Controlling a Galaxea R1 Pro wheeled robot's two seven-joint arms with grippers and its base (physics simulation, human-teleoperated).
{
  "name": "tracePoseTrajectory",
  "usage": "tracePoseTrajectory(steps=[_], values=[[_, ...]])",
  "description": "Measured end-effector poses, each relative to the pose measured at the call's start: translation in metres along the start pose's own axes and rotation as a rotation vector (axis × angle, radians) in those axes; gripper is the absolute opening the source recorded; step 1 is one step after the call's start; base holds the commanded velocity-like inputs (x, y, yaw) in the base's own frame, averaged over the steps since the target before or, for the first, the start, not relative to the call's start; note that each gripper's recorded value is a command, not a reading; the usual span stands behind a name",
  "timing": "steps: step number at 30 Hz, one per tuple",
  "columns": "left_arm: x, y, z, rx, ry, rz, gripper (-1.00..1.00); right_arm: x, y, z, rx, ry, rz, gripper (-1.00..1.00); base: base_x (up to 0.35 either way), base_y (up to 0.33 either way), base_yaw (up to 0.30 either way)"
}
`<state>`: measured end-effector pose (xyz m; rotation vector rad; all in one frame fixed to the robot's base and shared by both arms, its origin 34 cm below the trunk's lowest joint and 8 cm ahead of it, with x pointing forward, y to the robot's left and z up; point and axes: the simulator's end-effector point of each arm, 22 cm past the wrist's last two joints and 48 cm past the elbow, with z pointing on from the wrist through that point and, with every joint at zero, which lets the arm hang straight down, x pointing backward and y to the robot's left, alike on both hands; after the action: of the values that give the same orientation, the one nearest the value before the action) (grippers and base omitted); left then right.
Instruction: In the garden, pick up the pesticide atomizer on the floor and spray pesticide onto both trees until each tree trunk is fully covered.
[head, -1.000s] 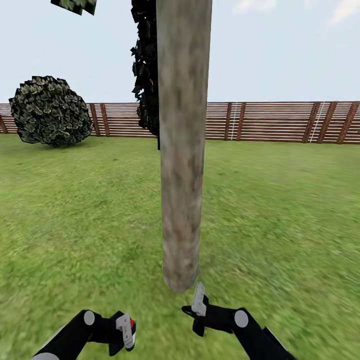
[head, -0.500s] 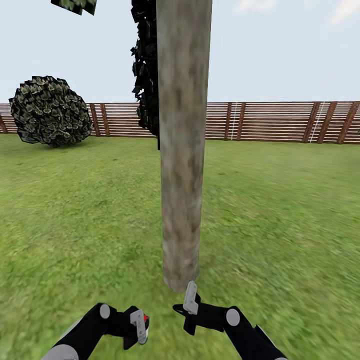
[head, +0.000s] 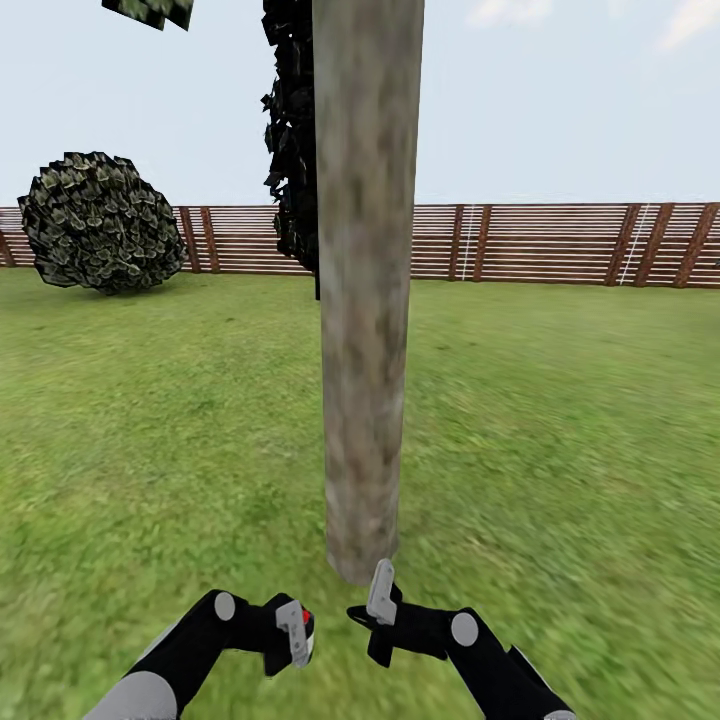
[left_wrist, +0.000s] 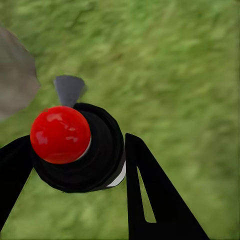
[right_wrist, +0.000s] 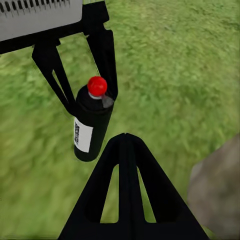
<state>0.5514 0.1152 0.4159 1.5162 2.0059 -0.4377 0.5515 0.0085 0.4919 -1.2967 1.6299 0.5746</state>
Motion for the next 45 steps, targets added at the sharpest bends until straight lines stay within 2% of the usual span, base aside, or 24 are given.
tracePoseTrajectory(steps=[9, 11, 14, 18, 27, 38, 45], values=[[-0.01, 0.003, 0.0, -0.009, -0.015, 0.018, -1.0, -0.001, -0.003, 0.0, 0.004, 0.003, 0.002, -1.0, 0.0, 0.0, 0.0], [-0.014, -0.001, 0.003, 0.003, -0.013, 0.036, -1.0, -0.001, -0.003, 0.0, 0.004, 0.003, 0.002, -1.0, 0.0, 0.0, 0.0], [-0.019, -0.012, 0.009, 0.032, 0.003, 0.089, -1.0, -0.001, -0.004, 0.0, 0.004, 0.003, 0.002, -1.0, 0.0, 0.0, 0.0], [-0.023, -0.014, 0.011, 0.038, 0.004, 0.111, -1.0, -0.001, -0.004, 0.0, 0.004, 0.003, 0.002, -1.0, 0.0, 0.0, 0.0], [-0.035, -0.004, 0.007, 0.012, -0.015, 0.132, -1.0, -0.001, -0.004, 0.0, 0.004, 0.003, 0.002, -1.0, 0.0, 0.0, 0.0], [-0.045, -0.01, 0.011, 0.02, -0.032, 0.137, -1.0, -0.002, -0.004, 0.0, 0.005, 0.002, 0.001, -1.0, 0.0, 0.0, 0.0], [-0.05, -0.011, 0.011, 0.024, -0.057, 0.164, -1.0, -0.002, -0.004, 0.0, 0.005, 0.002, 0.001, -1.0, 0.0, 0.0, 0.0]])
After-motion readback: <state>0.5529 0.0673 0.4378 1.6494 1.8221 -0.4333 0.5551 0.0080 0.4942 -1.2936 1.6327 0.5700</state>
